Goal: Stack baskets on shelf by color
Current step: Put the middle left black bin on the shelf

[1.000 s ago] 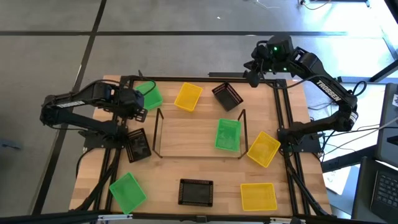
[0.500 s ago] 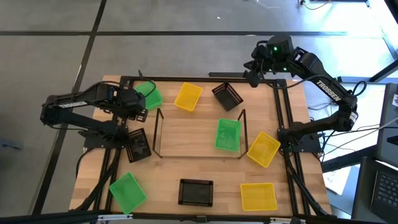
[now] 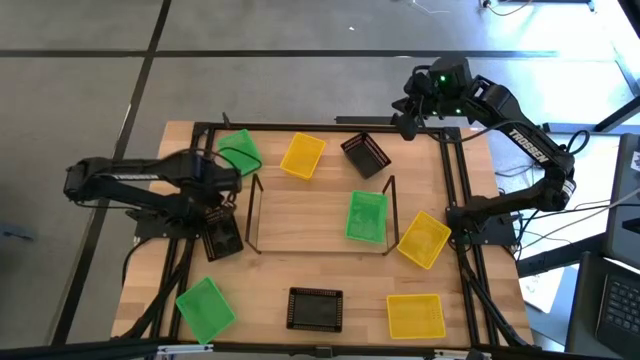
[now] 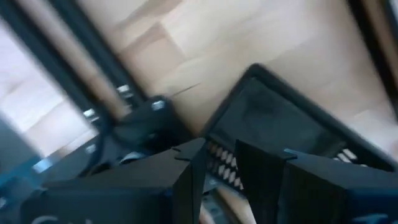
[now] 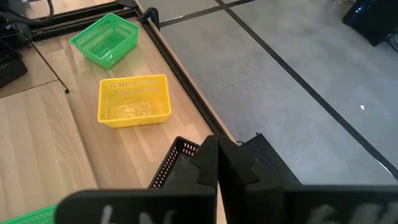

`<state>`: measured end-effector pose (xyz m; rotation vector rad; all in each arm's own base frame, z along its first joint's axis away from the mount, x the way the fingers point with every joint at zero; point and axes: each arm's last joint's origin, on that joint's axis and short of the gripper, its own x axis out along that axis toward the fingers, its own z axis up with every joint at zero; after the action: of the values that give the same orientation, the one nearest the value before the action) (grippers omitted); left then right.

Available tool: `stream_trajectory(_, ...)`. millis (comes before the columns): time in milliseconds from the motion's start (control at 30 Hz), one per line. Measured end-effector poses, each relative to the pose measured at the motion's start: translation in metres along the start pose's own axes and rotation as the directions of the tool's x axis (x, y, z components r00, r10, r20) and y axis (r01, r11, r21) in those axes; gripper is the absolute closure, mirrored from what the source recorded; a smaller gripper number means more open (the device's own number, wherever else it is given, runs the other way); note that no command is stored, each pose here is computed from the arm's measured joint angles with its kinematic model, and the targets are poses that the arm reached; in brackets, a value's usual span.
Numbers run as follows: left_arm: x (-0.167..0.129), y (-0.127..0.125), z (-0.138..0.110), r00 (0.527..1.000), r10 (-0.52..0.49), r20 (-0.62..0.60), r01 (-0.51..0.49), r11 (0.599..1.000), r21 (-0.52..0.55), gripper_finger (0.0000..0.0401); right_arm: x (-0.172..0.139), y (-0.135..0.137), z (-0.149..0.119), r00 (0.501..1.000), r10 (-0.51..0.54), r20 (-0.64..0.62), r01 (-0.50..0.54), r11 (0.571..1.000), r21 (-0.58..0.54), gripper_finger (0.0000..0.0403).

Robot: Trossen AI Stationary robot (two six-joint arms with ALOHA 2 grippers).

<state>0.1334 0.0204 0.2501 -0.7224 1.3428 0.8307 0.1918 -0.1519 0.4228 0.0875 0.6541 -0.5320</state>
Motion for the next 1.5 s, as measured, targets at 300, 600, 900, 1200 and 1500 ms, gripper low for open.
stream_trajectory(300,0.015,-0.003,0.001,1.0,-0.027,0.01,0.028,0.968,-0.251,0.0321,0.0,0.0,0.0,1.0,0.0,0.001,0.0,1.0,0.0,0.0402)
stream_trajectory(600,0.036,0.0,-0.006,0.998,-0.015,-0.058,-0.004,0.949,-0.316,0.0321,0.0,0.0,0.002,1.0,-0.003,0.018,0.003,1.0,-0.002,0.0402)
stream_trajectory(900,0.033,-0.006,0.0,0.998,-0.061,0.008,0.061,0.997,-0.038,0.0321,0.0,-0.001,0.004,0.999,-0.007,0.037,0.007,1.0,-0.005,0.0402)
stream_trajectory(1200,0.036,-0.008,0.001,0.998,-0.061,0.007,0.06,0.994,0.097,0.0321,0.0,-0.001,0.004,0.999,-0.007,0.039,0.008,1.0,-0.006,0.0402)
stream_trajectory(1500,0.036,-0.008,0.001,0.997,-0.071,-0.009,0.069,0.933,0.353,0.0321,0.0,-0.001,0.004,0.999,-0.008,0.038,0.008,1.0,-0.006,0.0402)
